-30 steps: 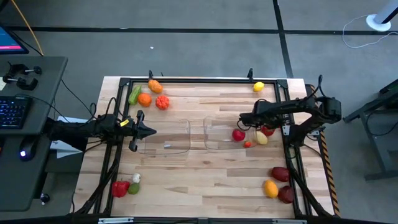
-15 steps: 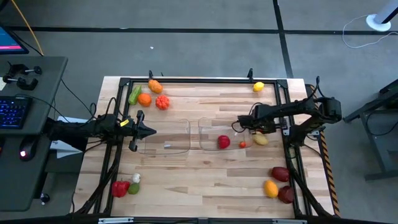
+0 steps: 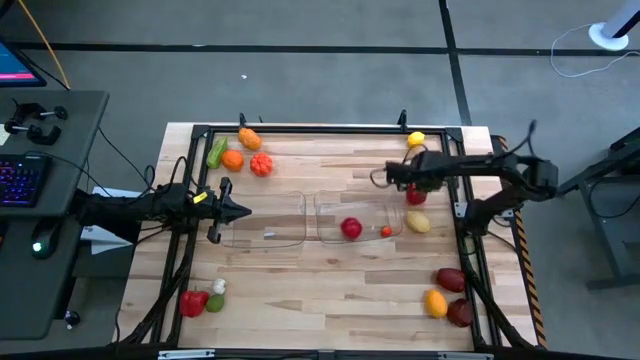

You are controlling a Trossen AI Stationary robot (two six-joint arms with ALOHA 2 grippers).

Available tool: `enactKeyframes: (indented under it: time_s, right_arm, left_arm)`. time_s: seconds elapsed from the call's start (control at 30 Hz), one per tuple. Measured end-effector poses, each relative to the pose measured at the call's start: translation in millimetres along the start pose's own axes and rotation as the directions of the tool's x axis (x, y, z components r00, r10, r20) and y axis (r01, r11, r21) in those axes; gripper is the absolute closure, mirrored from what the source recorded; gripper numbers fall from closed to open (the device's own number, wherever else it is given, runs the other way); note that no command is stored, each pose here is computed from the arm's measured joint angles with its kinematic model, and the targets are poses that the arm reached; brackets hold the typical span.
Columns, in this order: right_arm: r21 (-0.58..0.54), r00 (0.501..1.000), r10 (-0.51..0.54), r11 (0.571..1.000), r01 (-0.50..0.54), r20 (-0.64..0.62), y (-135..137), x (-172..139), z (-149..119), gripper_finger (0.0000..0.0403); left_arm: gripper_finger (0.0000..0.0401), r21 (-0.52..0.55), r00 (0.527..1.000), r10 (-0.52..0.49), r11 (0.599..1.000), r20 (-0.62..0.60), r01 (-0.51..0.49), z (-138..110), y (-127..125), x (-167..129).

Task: Sort produce into baskets
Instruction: Put the red tomato into the right transparent bin

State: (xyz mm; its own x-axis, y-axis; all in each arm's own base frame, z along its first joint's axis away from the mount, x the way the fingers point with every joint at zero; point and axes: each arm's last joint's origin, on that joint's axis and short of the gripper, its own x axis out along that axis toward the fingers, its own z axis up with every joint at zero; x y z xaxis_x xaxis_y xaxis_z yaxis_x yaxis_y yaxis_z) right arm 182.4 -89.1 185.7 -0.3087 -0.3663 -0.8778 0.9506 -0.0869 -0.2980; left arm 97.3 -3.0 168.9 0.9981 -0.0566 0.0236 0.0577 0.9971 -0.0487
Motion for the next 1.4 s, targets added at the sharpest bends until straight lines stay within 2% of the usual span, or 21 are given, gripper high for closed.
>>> enactKeyframes:
  time_s: [0.13,0.3,0.47,0.53,0.67,0.83,0.97,1.07,1.23,1.4]
  right_arm:
    - [0.009,0.99,0.123,0.992,-0.123,0.068,-6,-8,27,0.0403]
    - [-0.031,0.973,0.196,0.981,-0.194,0.125,-23,-24,54,0.0403]
    - [-0.077,0.953,0.298,0.953,-0.294,0.052,-40,-41,56,0.0401]
    - [-0.092,0.952,0.305,0.949,-0.301,0.029,-46,-44,52,0.0392]
    - [-0.091,0.933,0.358,0.929,-0.359,-0.028,-54,-50,47,0.035]
    - [-0.077,0.904,0.414,0.903,-0.423,-0.107,-54,-51,45,0.0259]
    - [-0.016,0.876,0.429,0.896,-0.443,-0.221,-51,-35,35,0.0183]
    - [0.05,0.855,0.424,0.902,-0.429,-0.299,-49,-18,23,0.0144]
    - [0.144,0.852,0.427,0.904,-0.402,-0.303,-45,1,14,0.012]
    - [0.183,0.821,0.526,0.849,-0.495,-0.221,-35,0,21,0.0119]
  left_arm:
    - [0.0401,0.0,1.0,0.0,1.0,0.0,0.0,0,0,0]
    - [0.0401,0.0,1.0,0.0,1.0,0.001,0.0,0,0,0]
    - [0.0401,0.0,1.0,0.0,1.0,0.0,0.0,0,0,0]
    - [0.0401,0.0,1.0,0.0,1.0,0.0,0.0,0,0,0]
    - [0.0401,0.0,1.0,0.0,1.0,0.0,0.0,0,0,0]
    - [0.0401,0.0,1.0,0.0,1.0,0.0,0.0,0,0,0]
    - [0.0401,0.0,1.0,0.0,1.0,0.0,0.0,0,0,0]
    - [0.0401,0.0,1.0,0.0,1.0,0.001,0.0,0,0,0]
    - [0.0401,0.0,1.0,0.0,1.0,0.0,0.0,0,0,0]
    - [0.0401,0.0,1.0,0.0,1.0,0.001,0.0,0,0,0]
